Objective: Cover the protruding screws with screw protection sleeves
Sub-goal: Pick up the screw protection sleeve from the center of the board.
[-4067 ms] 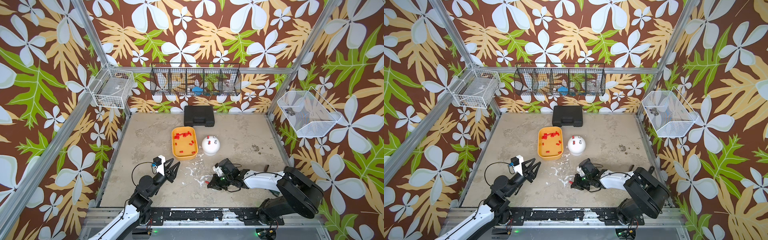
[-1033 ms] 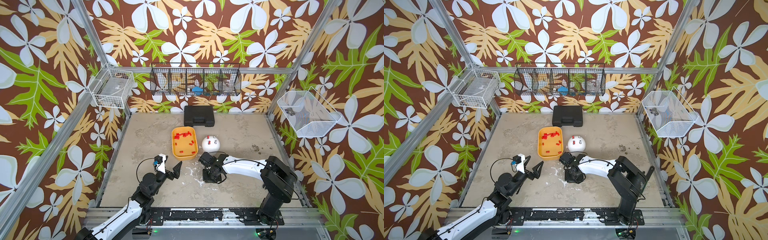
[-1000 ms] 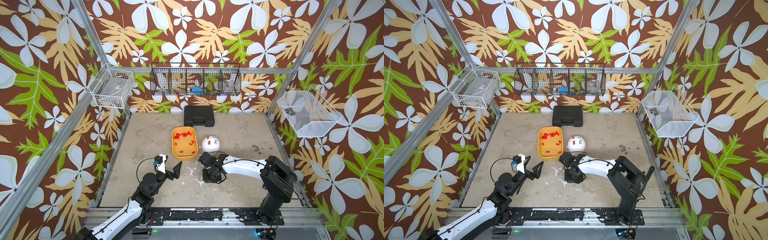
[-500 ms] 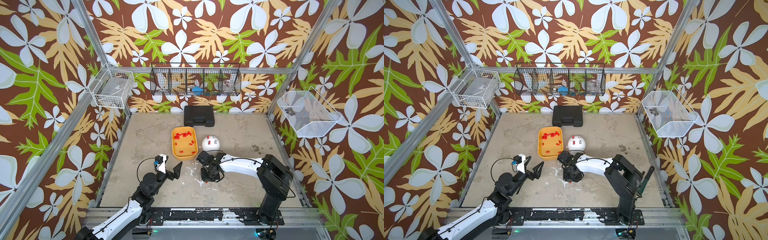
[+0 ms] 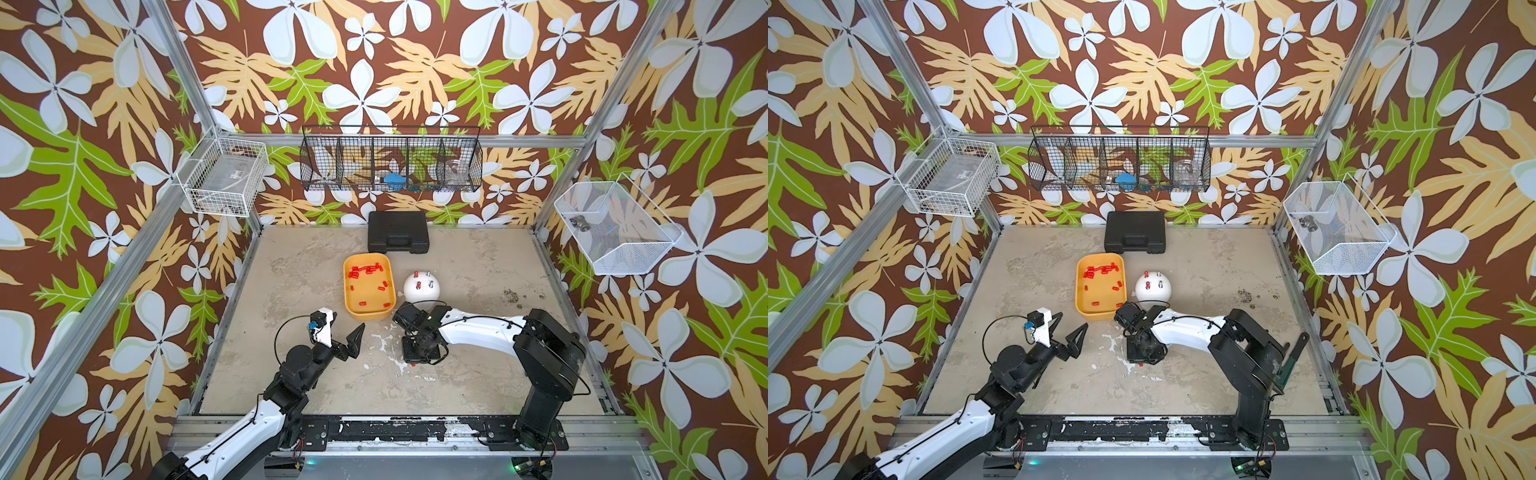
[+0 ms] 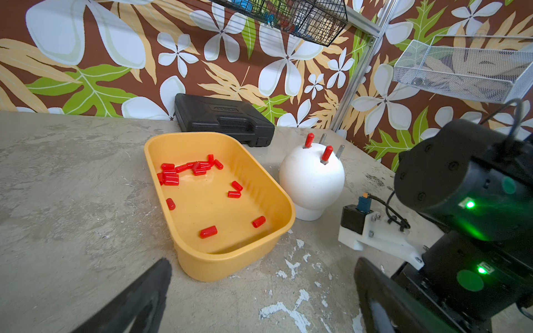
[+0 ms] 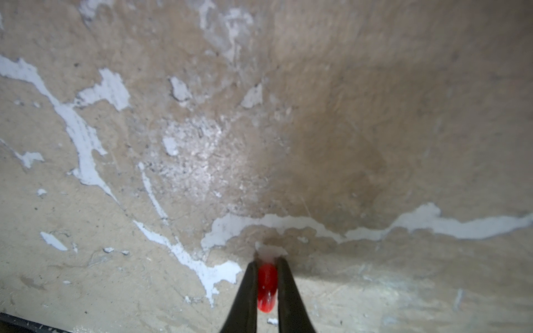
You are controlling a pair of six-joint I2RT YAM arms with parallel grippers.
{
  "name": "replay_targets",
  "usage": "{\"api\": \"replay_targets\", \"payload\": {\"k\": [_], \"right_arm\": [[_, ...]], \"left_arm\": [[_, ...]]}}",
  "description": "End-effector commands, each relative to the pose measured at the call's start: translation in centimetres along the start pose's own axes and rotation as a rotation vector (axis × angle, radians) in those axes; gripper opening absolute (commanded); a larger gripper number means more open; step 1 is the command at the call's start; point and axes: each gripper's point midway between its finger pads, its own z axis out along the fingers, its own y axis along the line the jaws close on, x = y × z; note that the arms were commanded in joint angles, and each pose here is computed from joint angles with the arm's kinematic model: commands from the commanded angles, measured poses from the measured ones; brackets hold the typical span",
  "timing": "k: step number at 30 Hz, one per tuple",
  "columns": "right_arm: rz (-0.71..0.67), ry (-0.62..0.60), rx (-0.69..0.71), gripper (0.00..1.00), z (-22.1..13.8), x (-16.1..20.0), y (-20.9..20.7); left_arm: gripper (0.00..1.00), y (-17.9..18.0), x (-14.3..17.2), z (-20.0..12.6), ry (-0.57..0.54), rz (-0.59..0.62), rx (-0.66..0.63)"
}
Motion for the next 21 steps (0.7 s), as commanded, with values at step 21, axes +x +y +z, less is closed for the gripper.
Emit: {"api": "replay_targets", "payload": {"k": [21], "right_arm": [[-0.015,-0.317,-0.132,0.14,-9.3,-7.6,1.0]], "left_arm": [[1.0,-0.2,-0.2,0.1,-0.012,0.01,0.014]]}}
